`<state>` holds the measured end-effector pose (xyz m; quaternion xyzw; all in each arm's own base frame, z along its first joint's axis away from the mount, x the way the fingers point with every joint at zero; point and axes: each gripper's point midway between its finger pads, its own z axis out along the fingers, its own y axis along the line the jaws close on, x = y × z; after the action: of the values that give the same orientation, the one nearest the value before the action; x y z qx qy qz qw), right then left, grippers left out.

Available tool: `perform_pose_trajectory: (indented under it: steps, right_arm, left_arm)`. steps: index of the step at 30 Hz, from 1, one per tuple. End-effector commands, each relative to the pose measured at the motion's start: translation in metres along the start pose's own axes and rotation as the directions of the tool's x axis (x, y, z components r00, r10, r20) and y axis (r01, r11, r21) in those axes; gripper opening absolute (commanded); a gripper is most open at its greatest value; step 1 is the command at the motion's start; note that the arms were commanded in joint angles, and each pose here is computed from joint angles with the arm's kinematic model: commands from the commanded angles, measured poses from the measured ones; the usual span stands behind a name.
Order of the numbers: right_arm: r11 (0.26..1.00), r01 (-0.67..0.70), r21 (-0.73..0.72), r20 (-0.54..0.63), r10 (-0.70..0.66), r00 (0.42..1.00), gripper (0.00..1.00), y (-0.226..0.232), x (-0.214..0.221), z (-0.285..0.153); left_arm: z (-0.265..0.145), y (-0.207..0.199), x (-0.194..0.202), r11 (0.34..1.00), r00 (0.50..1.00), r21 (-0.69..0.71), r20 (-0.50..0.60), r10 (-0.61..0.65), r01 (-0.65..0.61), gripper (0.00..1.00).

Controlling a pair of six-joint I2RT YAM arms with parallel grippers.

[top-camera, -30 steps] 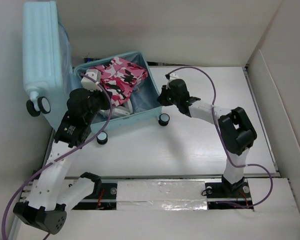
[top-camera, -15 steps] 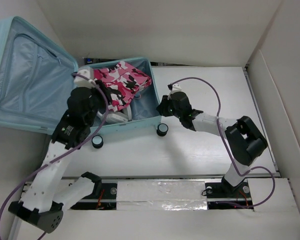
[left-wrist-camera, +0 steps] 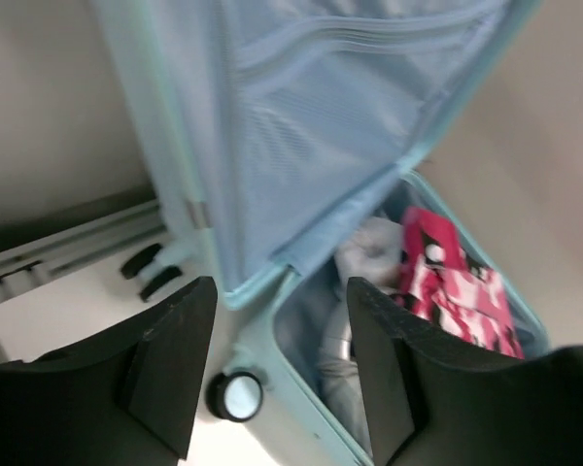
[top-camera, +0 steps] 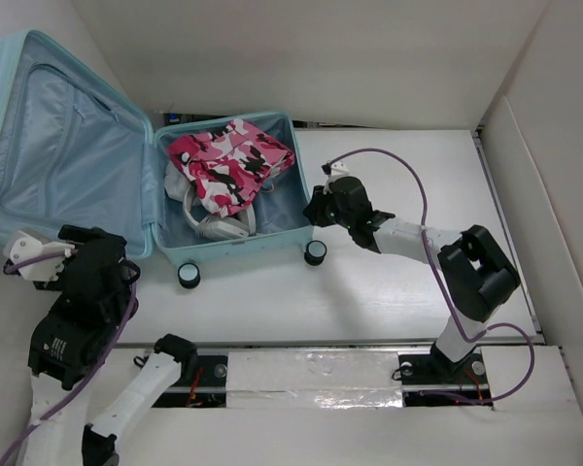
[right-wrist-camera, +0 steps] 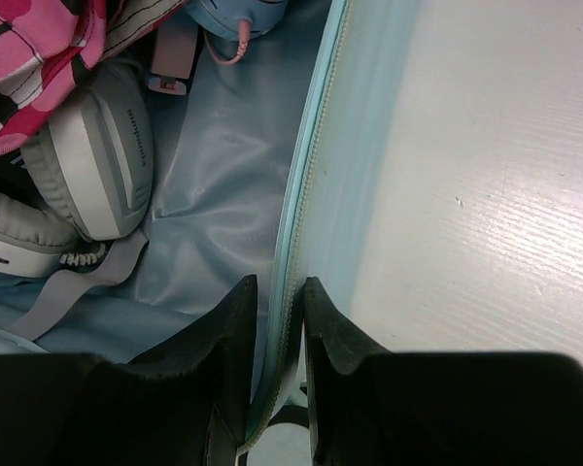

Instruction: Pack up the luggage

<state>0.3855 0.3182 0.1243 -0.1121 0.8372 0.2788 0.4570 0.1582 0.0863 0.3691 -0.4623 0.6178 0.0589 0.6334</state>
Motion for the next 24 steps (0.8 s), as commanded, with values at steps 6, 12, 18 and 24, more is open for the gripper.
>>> perform_pose_trajectory:
  steps: [6,12,18,24]
  right_arm:
    - [0.911,0.054,-0.409,-0.121,-0.113,0.986,0.0,0.089,0.038,-0.021]
    - [0.903,0.064,-0.424,-0.124,-0.127,0.984,0.0,0.089,0.041,-0.022]
    - [0.908,0.073,-0.412,-0.126,-0.136,0.983,0.0,0.083,0.042,-0.02]
    - [0.905,0.077,-0.418,-0.124,-0.141,0.982,0.0,0.084,0.042,-0.021]
  left_arm:
    - [0.016,0.032,0.001,0.965,0.982,-0.238,0.125,0.141,-0.108,0.64]
    - [0.031,0.014,0.026,0.924,0.956,-0.272,0.038,0.29,-0.269,0.59]
    - [0.032,0.004,0.031,0.932,0.959,-0.236,-0.01,0.282,-0.277,0.66]
    - [0.057,-0.022,0.051,0.904,0.937,-0.25,-0.138,0.32,-0.346,0.73]
